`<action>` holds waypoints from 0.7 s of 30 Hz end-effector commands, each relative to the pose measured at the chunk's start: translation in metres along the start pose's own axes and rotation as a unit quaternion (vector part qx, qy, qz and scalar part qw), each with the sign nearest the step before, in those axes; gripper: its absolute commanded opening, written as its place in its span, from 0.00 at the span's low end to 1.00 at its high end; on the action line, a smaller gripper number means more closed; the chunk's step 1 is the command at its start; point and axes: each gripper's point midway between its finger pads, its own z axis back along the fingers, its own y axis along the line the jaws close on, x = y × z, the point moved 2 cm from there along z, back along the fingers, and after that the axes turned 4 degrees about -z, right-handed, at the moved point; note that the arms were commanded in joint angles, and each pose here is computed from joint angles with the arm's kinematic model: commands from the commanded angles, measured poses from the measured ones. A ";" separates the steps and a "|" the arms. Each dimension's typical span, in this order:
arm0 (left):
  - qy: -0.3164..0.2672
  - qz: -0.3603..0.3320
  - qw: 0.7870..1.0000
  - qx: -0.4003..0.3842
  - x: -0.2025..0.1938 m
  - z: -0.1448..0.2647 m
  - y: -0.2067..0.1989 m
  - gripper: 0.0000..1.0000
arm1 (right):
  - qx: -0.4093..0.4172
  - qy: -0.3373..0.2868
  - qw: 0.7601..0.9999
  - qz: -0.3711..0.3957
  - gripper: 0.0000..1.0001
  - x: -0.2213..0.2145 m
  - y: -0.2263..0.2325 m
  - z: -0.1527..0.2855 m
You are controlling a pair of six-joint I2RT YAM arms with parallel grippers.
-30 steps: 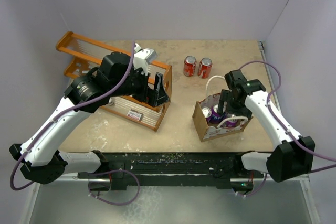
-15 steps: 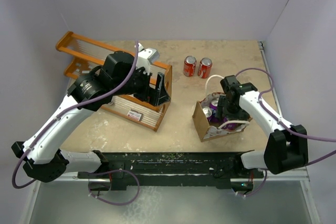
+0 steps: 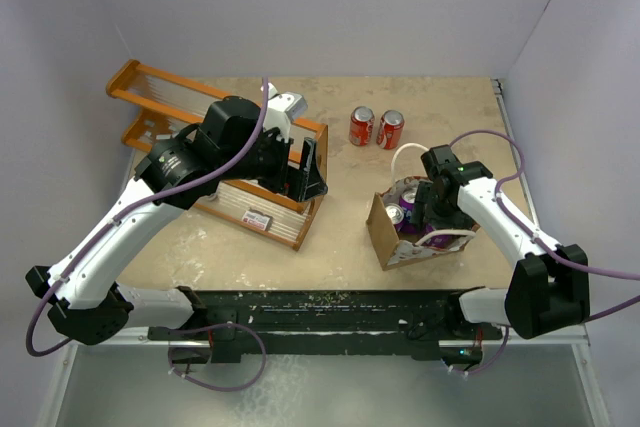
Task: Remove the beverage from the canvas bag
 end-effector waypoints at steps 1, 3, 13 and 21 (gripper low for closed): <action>-0.034 0.001 0.999 -0.023 0.015 0.007 -0.012 0.99 | 0.008 0.011 1.000 -0.011 0.84 -0.006 0.004 -0.004; -0.035 0.002 0.999 -0.023 0.016 0.005 -0.011 0.99 | 0.007 0.014 1.000 -0.011 0.84 -0.006 0.005 -0.006; -0.052 0.011 0.999 0.002 0.029 0.004 -0.007 0.99 | 0.041 0.014 0.999 -0.020 0.48 -0.009 0.013 -0.003; -0.069 0.028 0.997 0.017 0.034 0.008 -0.003 0.99 | 0.061 -0.002 0.998 -0.018 0.28 -0.011 0.011 0.008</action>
